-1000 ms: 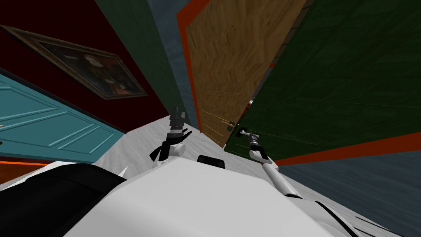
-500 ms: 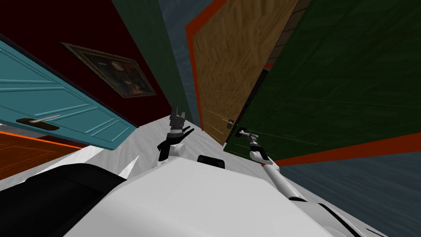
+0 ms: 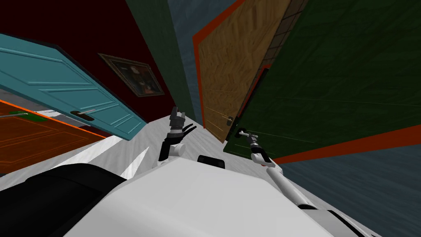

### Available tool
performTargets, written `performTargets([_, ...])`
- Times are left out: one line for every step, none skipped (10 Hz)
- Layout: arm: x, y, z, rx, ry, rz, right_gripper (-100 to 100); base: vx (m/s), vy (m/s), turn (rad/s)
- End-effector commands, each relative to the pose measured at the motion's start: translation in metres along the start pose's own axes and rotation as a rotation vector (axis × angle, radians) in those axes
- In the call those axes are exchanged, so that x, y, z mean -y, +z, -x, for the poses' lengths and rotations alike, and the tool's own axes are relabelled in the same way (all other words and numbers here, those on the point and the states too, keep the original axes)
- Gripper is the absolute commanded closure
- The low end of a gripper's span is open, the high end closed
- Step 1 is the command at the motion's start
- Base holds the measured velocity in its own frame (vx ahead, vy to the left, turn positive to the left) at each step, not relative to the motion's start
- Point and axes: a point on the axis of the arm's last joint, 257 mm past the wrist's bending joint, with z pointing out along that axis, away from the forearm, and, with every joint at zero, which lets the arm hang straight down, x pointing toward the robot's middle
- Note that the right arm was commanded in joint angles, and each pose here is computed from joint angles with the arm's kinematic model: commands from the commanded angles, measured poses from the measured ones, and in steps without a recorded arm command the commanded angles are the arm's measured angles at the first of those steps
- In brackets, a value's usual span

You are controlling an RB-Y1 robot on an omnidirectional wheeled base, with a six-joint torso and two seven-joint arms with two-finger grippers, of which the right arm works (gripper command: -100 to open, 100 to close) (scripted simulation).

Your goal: Pull the door open

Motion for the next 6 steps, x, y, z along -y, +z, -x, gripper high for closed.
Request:
performTargets([0.000,-0.0042,-0.007,-0.029,0.006,0.002,100,-0.212,-0.104,0.133])
performTargets([0.000,-0.0080,-0.010,-0.046,0.009,0.001,100,-0.217,-0.078,0.151])
performTargets([0.001,-0.0107,-0.012,-0.058,0.011,0.000,100,-0.230,-0.080,0.139])
performTargets([0.001,-0.0113,-0.013,-0.061,0.012,0.000,100,-0.170,-0.061,0.076])
performTargets([0.000,-0.0105,-0.006,-0.050,0.007,0.000,100,-0.067,-0.024,-0.003])
performTargets([0.002,-0.0198,-0.007,-0.073,0.004,-0.003,100,-0.160,-0.065,0.113])
